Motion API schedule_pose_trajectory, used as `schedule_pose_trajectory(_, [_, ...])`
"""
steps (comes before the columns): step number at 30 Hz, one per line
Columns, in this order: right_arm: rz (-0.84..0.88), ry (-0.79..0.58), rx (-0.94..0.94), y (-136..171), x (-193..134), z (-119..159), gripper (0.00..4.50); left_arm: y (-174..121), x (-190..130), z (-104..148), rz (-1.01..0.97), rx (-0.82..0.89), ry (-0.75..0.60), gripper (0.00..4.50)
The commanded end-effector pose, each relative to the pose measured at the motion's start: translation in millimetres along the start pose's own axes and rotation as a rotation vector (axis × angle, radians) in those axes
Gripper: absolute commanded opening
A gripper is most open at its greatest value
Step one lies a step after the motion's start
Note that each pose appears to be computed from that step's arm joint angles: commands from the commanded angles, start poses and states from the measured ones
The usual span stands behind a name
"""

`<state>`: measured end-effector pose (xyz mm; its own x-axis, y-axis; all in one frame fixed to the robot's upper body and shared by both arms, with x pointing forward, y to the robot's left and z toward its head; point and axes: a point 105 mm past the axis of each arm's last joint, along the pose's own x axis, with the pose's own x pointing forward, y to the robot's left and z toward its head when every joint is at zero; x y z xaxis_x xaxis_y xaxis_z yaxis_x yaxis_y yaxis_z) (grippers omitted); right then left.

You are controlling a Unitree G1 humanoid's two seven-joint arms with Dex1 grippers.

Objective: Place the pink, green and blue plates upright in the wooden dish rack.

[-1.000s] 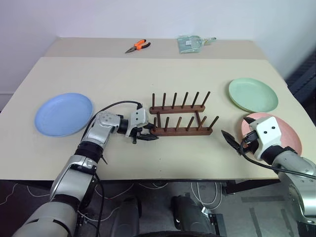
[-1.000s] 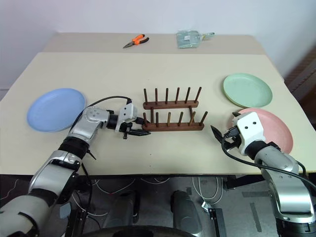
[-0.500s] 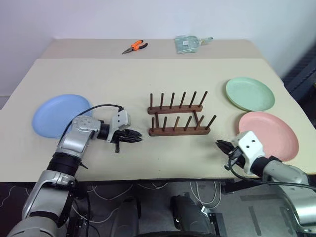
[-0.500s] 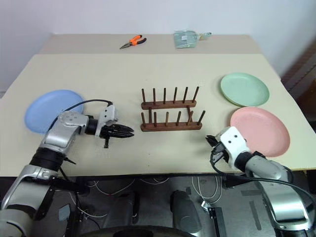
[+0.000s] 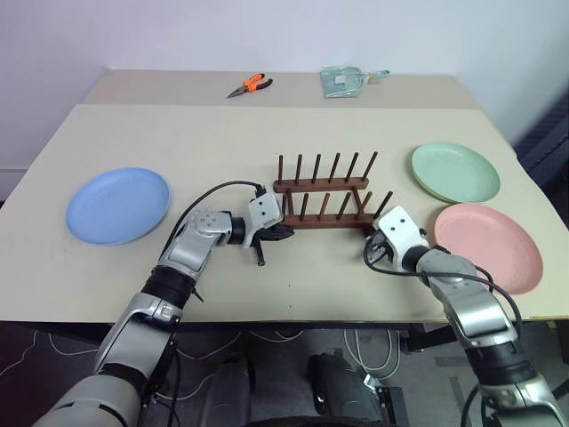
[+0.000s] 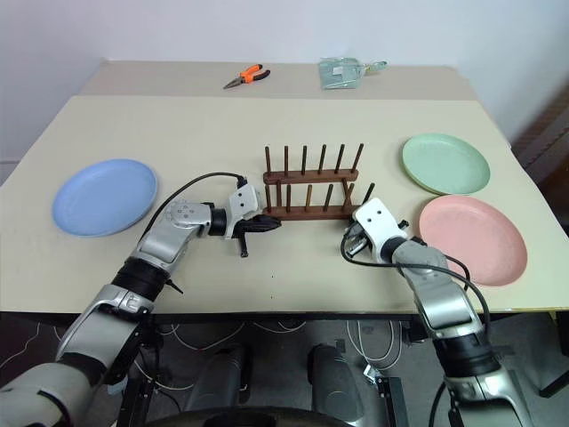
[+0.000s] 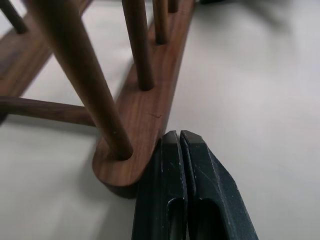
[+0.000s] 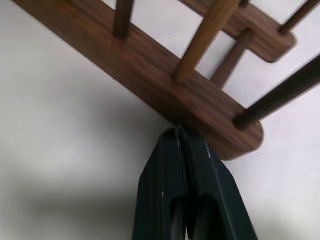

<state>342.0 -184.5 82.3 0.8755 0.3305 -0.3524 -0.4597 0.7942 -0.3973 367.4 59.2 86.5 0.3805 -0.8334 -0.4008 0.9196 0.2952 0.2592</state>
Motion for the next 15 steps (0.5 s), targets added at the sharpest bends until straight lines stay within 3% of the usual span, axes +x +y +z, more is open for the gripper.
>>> schedule_pose_trajectory(1, [-0.052,0.015,-0.016,-13.6,7.3,-3.9,0.0,14.5,1.4,-11.9,0.075,0.004,0.059,0.06])
schedule_pose_trajectory(7, [-0.06,-0.021,-0.03,-26.5,-2.5,3.8,0.0,13.8,5.3,-9.3,0.058,0.008,0.033,0.06])
schedule_pose_trajectory(11, [-0.104,-0.042,-0.112,-41.7,-45.1,13.0,1.68,9.5,-1.8,-4.4,0.04,0.031,-0.002,0.0])
schedule_pose_trajectory(14, [-0.115,-0.024,-0.15,-39.2,-83.2,16.2,3.18,-8.4,-12.3,19.1,-0.055,0.031,-0.145,0.0])
schedule_pose_trajectory(15, [-0.117,-0.016,-0.145,-38.0,-89.8,15.6,3.18,-11.9,-14.6,23.6,-0.07,0.031,-0.169,0.0])
